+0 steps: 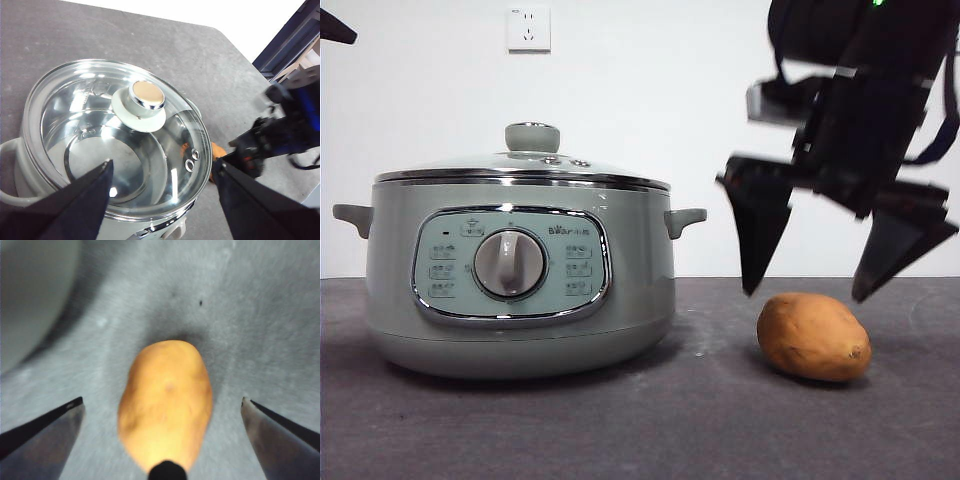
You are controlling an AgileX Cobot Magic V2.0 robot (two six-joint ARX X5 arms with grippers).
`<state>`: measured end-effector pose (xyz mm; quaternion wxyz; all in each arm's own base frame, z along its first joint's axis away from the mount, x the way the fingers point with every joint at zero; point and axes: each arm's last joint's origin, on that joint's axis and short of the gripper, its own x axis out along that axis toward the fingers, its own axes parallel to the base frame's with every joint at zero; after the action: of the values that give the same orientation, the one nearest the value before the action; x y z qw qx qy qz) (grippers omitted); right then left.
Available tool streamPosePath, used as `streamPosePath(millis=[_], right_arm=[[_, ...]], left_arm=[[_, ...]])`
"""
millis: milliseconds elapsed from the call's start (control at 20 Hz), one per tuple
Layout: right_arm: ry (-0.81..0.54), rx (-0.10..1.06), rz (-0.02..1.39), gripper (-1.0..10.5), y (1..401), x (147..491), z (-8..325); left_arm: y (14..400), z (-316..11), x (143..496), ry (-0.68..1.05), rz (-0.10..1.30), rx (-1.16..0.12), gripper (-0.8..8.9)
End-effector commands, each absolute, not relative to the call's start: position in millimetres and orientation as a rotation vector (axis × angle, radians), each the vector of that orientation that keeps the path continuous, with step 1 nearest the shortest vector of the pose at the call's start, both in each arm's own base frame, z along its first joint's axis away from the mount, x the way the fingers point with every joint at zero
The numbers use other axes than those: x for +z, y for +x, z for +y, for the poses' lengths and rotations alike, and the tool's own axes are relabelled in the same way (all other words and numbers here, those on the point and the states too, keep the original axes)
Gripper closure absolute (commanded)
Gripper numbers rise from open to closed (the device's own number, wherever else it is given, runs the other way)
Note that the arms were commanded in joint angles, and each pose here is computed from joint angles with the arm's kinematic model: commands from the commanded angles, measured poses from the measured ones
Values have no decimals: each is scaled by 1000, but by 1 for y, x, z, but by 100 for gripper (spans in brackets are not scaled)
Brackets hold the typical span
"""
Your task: Pick up the potato,open the lid,put the potato in the pot,close the lid
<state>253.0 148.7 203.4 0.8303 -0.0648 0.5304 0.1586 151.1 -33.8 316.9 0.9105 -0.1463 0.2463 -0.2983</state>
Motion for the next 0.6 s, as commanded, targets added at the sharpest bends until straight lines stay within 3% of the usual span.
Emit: streamPosePath(millis=[50,150,250,350,400,600], right_arm=[[-132,318,1153,412,260,188,153],[-126,305,1171,460,264,179,155],[-124,301,1179,768,265,176,155],[-124,302,1178,917,265,176,155],[-127,301,1181,960,265,176,155],[-127,315,1173,958,263,182,154]], left_arm=[[151,-34,319,-296,492,-620,477],[151,-34,319,-296,493,-620,477],[151,-34,319,-296,492,-619,477],[151,-34,319,-296,492,-618,477],[151,-34,319,-296,492,-618,477],[151,-34,318,-294,498,-618,477]])
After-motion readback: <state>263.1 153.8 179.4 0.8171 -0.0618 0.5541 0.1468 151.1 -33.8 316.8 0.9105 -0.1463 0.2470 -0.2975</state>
